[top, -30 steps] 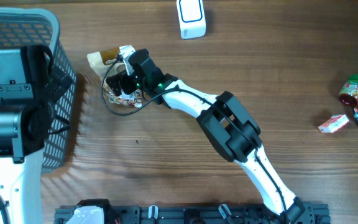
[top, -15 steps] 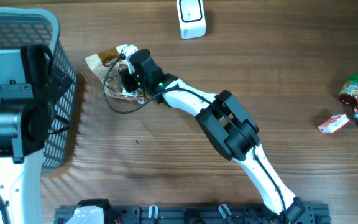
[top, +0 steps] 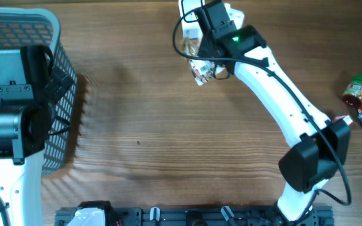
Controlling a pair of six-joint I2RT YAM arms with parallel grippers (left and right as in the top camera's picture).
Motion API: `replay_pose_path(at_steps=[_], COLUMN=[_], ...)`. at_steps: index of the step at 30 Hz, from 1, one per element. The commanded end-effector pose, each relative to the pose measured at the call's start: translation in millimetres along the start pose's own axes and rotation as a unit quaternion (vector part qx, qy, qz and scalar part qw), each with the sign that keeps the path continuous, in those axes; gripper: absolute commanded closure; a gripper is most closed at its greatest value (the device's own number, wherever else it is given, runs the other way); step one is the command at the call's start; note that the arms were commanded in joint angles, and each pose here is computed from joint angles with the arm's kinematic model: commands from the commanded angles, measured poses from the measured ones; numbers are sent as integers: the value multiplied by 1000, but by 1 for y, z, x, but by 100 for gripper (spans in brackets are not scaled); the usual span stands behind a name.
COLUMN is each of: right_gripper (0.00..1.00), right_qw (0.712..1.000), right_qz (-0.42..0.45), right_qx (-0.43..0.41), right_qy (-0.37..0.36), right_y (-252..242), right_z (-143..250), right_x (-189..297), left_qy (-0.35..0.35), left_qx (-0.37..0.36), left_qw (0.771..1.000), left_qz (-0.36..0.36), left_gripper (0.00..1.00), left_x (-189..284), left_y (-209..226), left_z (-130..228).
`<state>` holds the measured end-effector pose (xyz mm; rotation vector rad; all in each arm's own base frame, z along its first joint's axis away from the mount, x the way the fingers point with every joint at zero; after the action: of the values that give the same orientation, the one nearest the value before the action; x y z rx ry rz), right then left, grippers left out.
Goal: Scan the item barcode
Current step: 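Lift the Pantree bag toward the white scanner, then hold the Pantree bag label under the white scanner with right gripper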
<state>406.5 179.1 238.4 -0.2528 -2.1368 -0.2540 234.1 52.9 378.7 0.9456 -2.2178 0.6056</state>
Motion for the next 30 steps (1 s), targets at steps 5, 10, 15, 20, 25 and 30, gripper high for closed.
replay_pose_path(at_steps=[5, 10, 15, 20, 25, 30], right_gripper=[96, 96, 95, 95, 95, 95], right_qw=[981, 981, 990, 982, 864, 767], right_qz=[38, 36, 19, -70, -351, -425], right_qx=[-178, -182, -118, 31, 298, 428], right_qy=[-62, -63, -80, -170, -206, -218], right_y=[-25, -25, -18, 18, 87, 90], right_z=[-14, -15, -23, -60, -57, -44], right_x=[33, 35, 36, 46, 82, 88], left_qy=[-2, -2, -2, -2, -2, -2], left_qx=[-3, -3, -3, -3, -3, -3], left_qw=[1000, 1000, 1000, 1000, 1000, 1000], left_qz=[1, 1, 1, 1, 1, 1], left_gripper=[0, 0, 0, 0, 0, 0], left_x=[1, 1, 1, 1, 1, 1], left_y=[0, 0, 0, 0, 0, 0], left_z=[-2, -2, -2, -2, -2, -2])
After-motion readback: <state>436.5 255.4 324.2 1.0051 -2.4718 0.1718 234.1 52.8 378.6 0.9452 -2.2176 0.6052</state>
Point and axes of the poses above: each gripper's point midway between its finger pads, its own x axis back along the fingers, its own y axis along the line the jaws close on, z = x × y, the point moved 6 cm from there along x, back along the fingers, and after that the axes turned 3 degrees about x, right-handed, at the moved point
